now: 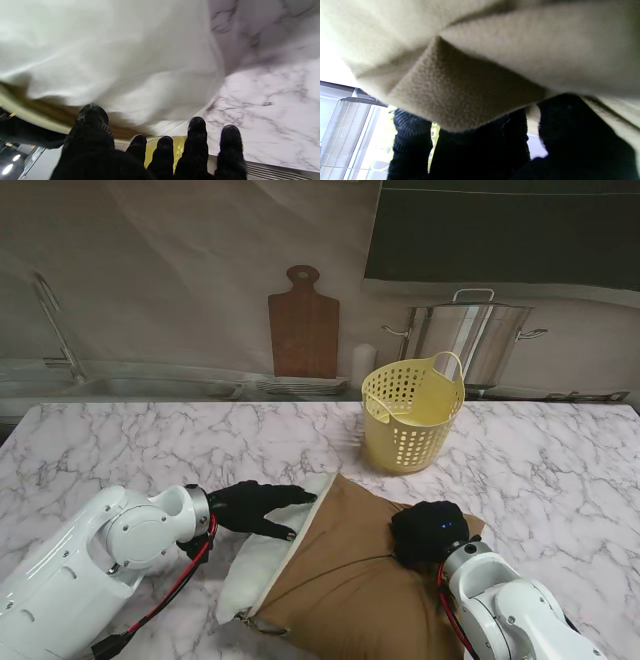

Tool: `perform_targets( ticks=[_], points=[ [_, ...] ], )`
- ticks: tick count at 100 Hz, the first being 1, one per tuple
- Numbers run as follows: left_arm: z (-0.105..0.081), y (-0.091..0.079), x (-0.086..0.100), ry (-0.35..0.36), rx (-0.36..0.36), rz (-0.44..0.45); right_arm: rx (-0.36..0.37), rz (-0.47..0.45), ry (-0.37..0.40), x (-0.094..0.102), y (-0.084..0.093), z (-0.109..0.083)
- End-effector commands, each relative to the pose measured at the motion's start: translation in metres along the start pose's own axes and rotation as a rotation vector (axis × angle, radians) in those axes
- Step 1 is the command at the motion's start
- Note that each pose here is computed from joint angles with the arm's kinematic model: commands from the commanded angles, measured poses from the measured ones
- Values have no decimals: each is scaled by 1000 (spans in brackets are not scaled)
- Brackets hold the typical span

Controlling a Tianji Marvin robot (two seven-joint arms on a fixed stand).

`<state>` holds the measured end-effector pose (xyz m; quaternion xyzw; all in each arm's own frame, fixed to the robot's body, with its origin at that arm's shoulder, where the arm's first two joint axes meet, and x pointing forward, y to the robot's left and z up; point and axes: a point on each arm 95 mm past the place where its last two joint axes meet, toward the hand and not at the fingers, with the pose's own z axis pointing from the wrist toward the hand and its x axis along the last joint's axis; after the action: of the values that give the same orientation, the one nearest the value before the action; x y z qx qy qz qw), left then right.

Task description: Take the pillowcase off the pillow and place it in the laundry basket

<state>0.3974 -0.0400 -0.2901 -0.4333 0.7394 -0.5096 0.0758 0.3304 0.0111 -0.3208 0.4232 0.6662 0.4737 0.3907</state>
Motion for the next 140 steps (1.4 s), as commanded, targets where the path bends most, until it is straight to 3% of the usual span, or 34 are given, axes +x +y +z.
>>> perform_targets(
  ticks=[1,18,38,65,88,101,113,128,140],
  points=[
    [2,-1,14,41,-2,8,21,0,-8,-1,-8,1],
    [7,9,22,99,-86,37,8,5,-16,-1,-7,2],
    [18,29,17,94,-187,84,-21,12,-27,-1,-7,4],
    [42,45,9,60,-300,59,-157,50,-8,6,-1,-6],
    [63,41,3,14,-349,1,-281,114,93,27,15,-27],
    [72,37,1,-10,-368,-25,-265,110,156,38,18,-34],
    [77,37,-1,-23,-389,-32,-188,65,208,42,12,-36],
    [76,41,-4,-30,-405,-30,-97,54,241,34,2,-34],
    [71,44,-7,-40,-415,-18,-82,89,219,22,-5,-36]
  ],
)
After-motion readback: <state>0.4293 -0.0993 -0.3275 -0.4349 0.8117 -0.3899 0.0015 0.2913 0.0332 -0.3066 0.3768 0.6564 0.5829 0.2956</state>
